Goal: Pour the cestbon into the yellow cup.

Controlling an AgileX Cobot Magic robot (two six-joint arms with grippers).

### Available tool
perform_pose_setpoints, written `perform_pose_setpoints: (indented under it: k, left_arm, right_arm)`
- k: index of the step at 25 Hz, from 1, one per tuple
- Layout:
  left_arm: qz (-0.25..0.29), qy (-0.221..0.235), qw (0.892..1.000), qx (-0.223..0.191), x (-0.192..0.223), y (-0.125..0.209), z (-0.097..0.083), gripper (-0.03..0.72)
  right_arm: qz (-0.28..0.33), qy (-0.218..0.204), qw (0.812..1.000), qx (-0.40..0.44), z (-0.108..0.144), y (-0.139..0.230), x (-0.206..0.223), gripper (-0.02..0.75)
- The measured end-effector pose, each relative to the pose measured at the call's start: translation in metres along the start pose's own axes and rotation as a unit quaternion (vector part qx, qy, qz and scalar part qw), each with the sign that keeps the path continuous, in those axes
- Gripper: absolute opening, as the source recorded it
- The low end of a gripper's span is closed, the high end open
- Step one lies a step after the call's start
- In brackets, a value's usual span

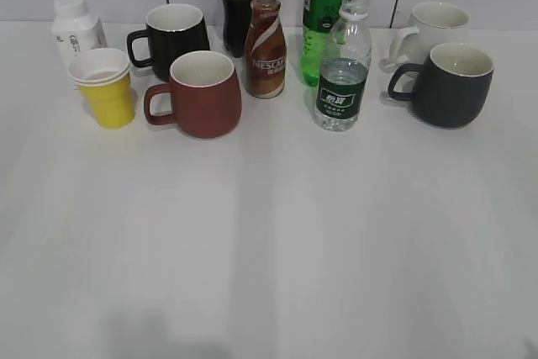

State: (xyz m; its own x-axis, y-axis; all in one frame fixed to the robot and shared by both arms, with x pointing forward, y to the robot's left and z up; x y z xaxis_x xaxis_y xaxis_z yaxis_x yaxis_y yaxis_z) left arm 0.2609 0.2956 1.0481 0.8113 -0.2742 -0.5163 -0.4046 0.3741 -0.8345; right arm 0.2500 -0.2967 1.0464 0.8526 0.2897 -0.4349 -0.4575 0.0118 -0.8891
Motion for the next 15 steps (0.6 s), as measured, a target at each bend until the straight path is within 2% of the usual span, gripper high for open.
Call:
perform_pose_setpoints:
  k: [11, 15]
  left_arm:
    - [0.001, -0.005, 1.0, -0.003, 0.0, 0.0, 0.0003, 0.484]
    - [0.011, -0.051, 0.998, -0.032, -0.0004, 0.0008, 0.0025, 0.484]
  right_arm:
    - [-0.003, 0.004, 1.0, 0.003, 0.0001, -0.0006, 0.0004, 0.564]
    - [-0.01, 0.07, 0.997, 0.037, -0.0016, -0.0012, 0.0014, 0.564]
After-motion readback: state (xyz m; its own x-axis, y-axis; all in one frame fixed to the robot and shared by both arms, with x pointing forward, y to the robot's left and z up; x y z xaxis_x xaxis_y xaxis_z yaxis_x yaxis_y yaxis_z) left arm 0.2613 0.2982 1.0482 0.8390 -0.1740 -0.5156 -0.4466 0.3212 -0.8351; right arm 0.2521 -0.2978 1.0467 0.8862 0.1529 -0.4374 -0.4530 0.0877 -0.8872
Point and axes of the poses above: a point on each arm's last joint axis where the gripper is mounted, x pointing out along that axis toward the gripper, z along the wrist's bending axis when the last joint is at zero, y = z × x, the point moved 2 cm from there along x, pointing out along that axis toward the gripper, and after that the axes turned 13 degrees about x, right-handed, at the moved point
